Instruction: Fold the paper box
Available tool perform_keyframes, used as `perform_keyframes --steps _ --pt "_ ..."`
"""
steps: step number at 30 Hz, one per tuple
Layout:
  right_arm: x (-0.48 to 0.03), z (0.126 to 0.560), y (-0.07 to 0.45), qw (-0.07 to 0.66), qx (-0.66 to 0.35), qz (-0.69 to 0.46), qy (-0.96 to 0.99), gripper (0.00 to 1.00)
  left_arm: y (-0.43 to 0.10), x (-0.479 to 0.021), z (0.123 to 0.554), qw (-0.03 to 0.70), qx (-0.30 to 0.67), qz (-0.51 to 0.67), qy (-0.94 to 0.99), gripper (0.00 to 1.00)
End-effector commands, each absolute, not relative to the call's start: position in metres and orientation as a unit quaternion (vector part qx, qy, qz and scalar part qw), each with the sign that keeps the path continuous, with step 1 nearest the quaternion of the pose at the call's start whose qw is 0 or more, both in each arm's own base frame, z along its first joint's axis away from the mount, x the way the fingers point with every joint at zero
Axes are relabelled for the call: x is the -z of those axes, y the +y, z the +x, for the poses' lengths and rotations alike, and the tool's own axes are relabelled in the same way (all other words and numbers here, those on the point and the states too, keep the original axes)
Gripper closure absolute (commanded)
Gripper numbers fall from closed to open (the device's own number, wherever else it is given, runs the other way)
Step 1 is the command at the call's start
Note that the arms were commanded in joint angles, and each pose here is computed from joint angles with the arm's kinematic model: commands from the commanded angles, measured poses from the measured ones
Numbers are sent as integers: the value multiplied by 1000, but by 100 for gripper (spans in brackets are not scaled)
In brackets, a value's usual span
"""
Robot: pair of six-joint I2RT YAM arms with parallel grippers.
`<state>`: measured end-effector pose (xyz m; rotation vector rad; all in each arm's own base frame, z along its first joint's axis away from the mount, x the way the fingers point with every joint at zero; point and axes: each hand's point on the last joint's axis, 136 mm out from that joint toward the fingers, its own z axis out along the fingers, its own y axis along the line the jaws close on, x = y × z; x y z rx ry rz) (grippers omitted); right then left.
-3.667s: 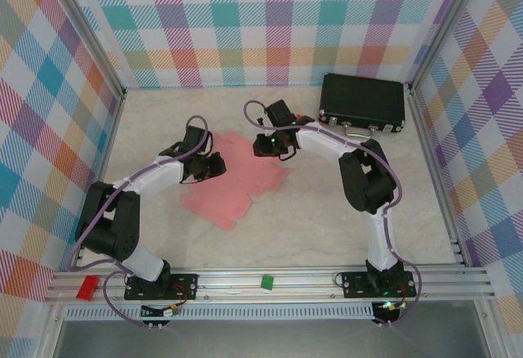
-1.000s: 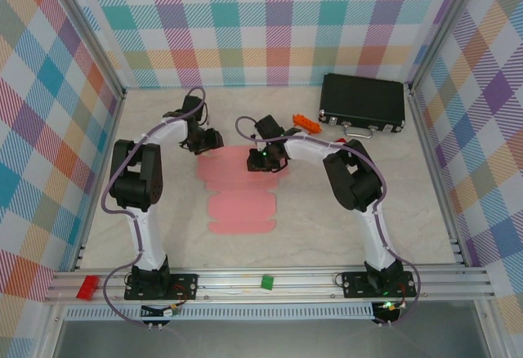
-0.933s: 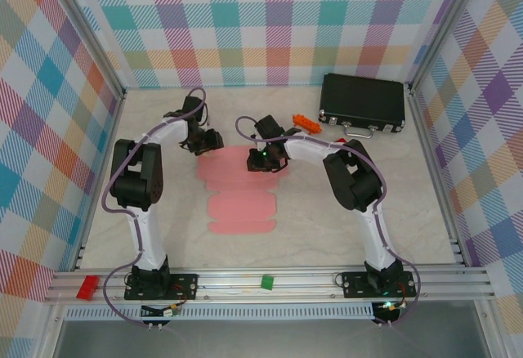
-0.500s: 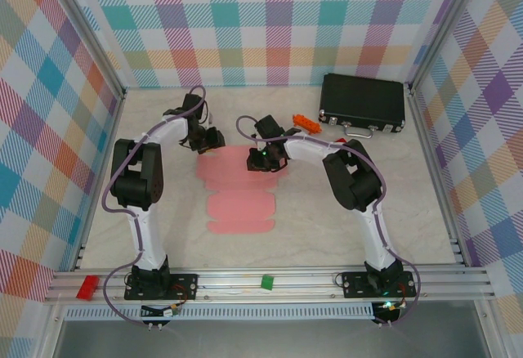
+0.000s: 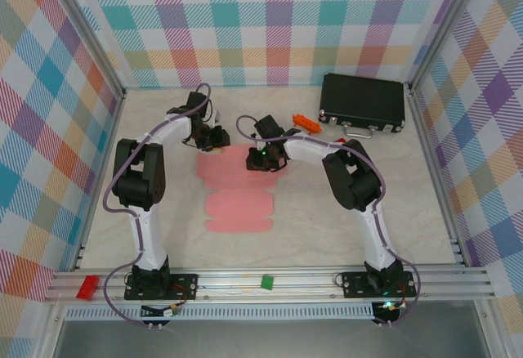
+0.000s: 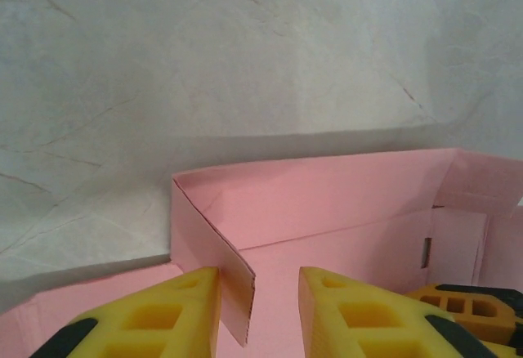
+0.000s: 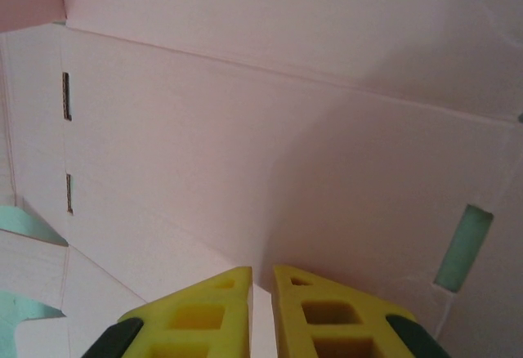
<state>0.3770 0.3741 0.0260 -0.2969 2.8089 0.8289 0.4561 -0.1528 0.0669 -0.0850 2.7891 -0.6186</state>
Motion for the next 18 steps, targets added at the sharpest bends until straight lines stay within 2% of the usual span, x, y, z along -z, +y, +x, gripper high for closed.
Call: perform_keyframes --steps 1,13,18 --pt "-7 369 370 76 -263 -95 957 84 -154 -64 457 135 207 -23 969 69" --pt "-33 376 368 110 -264 -103 953 83 -144 -79 460 166 184 -24 969 65" --pt "-64 387 364 143 -282 -99 943 75 -134 -86 460 192 164 -29 967 56"
